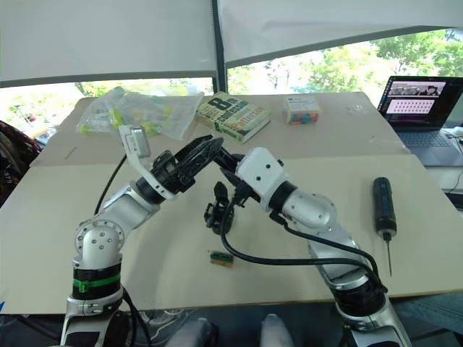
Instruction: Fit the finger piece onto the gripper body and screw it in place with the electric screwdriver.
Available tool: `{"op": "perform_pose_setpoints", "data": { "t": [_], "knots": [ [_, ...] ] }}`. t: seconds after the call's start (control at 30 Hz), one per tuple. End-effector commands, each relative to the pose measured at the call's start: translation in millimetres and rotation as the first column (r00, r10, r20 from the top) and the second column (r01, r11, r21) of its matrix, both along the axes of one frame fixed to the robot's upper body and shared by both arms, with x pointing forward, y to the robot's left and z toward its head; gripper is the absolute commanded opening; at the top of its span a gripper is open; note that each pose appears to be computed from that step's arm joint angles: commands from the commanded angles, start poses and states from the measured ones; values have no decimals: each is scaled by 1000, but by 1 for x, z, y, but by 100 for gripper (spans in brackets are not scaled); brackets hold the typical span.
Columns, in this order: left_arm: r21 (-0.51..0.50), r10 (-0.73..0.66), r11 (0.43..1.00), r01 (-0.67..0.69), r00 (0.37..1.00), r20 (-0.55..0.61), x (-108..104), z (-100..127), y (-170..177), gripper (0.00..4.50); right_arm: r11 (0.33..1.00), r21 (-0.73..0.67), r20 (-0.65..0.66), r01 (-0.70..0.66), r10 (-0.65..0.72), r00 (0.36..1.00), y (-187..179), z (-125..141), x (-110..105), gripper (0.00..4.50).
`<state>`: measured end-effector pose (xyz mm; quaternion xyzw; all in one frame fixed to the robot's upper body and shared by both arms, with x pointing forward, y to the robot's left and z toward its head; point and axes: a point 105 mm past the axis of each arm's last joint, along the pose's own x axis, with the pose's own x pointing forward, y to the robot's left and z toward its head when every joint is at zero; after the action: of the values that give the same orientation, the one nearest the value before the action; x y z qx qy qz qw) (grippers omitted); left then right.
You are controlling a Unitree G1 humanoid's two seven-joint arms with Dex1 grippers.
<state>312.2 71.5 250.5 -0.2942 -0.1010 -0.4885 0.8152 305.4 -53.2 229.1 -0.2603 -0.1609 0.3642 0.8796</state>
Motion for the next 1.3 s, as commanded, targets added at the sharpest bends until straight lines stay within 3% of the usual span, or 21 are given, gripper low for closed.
{"op": "perform_pose_setpoints", "data": {
  "t": [0.03,0.23,0.27,0.37,0.4,0.57,0.63,0.8,0.87,0.93,1.0,1.3],
  "knots": [
    [-9,3,1000,-3,999,49,-4,11,-1,317,1000,6,79,-17,17,997,3,15,-7,111],
    [-25,9,1000,-8,999,42,-4,12,-1,12,1000,-14,72,-27,28,997,5,12,-9,111],
    [-28,10,1000,-9,999,39,-4,12,-1,0,999,-20,70,-30,31,997,5,10,-9,111],
    [-51,23,998,-21,999,38,-1,16,0,0,999,27,68,-45,43,997,3,18,-12,111],
    [-55,22,998,-19,999,41,-1,17,1,0,998,23,64,-64,62,996,1,20,-14,215],
    [-8,-50,999,51,994,94,-4,25,4,0,992,49,60,-119,116,991,-14,37,-17,389],
    [60,-138,989,133,985,100,-4,25,16,0,977,61,-52,-206,209,976,-25,37,-17,448],
    [251,-356,907,338,934,29,-16,16,31,0,922,96,-345,-376,385,856,-36,32,-26,448],
    [317,-412,864,391,911,-1,-22,9,31,0,891,155,-492,-426,444,749,-32,25,-35,448],
    [361,-451,828,428,892,-25,-26,2,31,0,870,210,-648,-446,465,603,-29,14,-46,448],
    [376,-489,799,470,871,-49,-32,-3,27,0,861,246,-724,-445,469,506,-25,7,-54,448],
    [386,-550,751,536,831,-86,-40,-15,14,0,837,320,-782,-444,498,375,4,3,-57,448]
  ]
}}
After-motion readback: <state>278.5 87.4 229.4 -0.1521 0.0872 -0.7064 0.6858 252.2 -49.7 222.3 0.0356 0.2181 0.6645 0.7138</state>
